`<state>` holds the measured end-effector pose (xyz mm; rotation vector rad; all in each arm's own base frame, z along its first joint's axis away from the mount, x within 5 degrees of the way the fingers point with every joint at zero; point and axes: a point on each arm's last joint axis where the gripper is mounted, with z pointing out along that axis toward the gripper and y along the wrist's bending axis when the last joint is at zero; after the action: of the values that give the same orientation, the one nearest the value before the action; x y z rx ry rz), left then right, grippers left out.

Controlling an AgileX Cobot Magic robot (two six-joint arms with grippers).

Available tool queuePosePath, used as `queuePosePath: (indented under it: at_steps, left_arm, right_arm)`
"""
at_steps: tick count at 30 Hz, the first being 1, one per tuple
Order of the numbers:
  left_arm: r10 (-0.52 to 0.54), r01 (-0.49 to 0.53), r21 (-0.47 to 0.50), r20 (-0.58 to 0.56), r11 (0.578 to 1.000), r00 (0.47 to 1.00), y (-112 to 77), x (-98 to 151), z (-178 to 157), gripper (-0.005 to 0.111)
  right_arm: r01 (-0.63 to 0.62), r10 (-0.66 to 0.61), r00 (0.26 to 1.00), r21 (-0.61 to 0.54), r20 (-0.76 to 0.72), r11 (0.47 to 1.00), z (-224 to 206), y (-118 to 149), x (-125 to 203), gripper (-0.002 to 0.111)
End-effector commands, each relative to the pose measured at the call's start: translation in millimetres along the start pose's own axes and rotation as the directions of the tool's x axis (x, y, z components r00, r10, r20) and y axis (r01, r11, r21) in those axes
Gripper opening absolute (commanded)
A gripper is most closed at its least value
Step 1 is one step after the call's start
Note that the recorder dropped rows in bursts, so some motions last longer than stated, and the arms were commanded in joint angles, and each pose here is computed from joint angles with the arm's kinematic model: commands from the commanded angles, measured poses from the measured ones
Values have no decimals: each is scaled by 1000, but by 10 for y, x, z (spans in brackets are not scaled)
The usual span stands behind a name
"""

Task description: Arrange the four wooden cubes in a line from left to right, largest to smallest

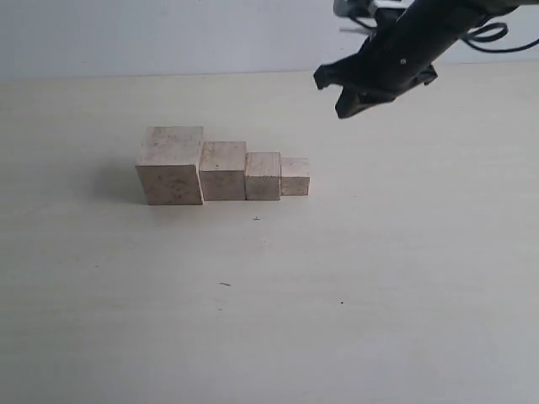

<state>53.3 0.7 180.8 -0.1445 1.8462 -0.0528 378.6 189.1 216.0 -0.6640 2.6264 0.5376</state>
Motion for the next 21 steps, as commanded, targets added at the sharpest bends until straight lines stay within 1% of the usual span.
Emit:
queuePosePath:
  at_steps: [1, 4, 6, 9, 10, 12, 14, 17, 21]
  left_arm:
    - [5, -5, 4, 11, 1000, 1000, -1, -2, -2, 0]
    - [5, -5, 4, 11, 1000, 1000, -1, -2, -2, 0]
    - [5, -5, 4, 11, 1000, 1000, -1, -2, -2, 0]
    - [5, -5, 4, 11, 1000, 1000, -1, -2, -2, 0]
    - [5, -5, 4, 11, 1000, 1000, -1, -2, -2, 0]
    - [5, -5, 4, 11, 1000, 1000, -1, -2, -2, 0]
    - [5, -5, 4, 11, 1000, 1000, -1, -2, -2, 0]
    - [5, -5, 4, 11, 1000, 1000, -1, -2, -2, 0]
    - [5, -5, 4, 11, 1000, 1000, -1, -2, -2, 0]
  right_arm:
    - [34, -27, 989, -48, 144, 998, -503, 208, -80, 0]
    - [31, -15, 972, -66, 234, 997, -782, 315, -5, 0]
    - [15, -1, 943, -39, 332, 999, -1028, 367, 125, 0]
    - [-43, 29, 862, 16, 505, 999, -1378, 400, 484, 0]
    - [-45, 22, 833, 27, 553, 999, -1533, 435, 605, 0]
    - [-32, 6, 800, 32, 600, 999, -1759, 509, 822, 0]
    - [4, -11, 793, 12, 610, 1000, -1965, 614, 1026, 0]
    - [52, -35, 783, -9, 621, 999, -2188, 731, 1196, 0]
    - [85, -60, 728, -4, 683, 996, -2446, 824, 1336, 0]
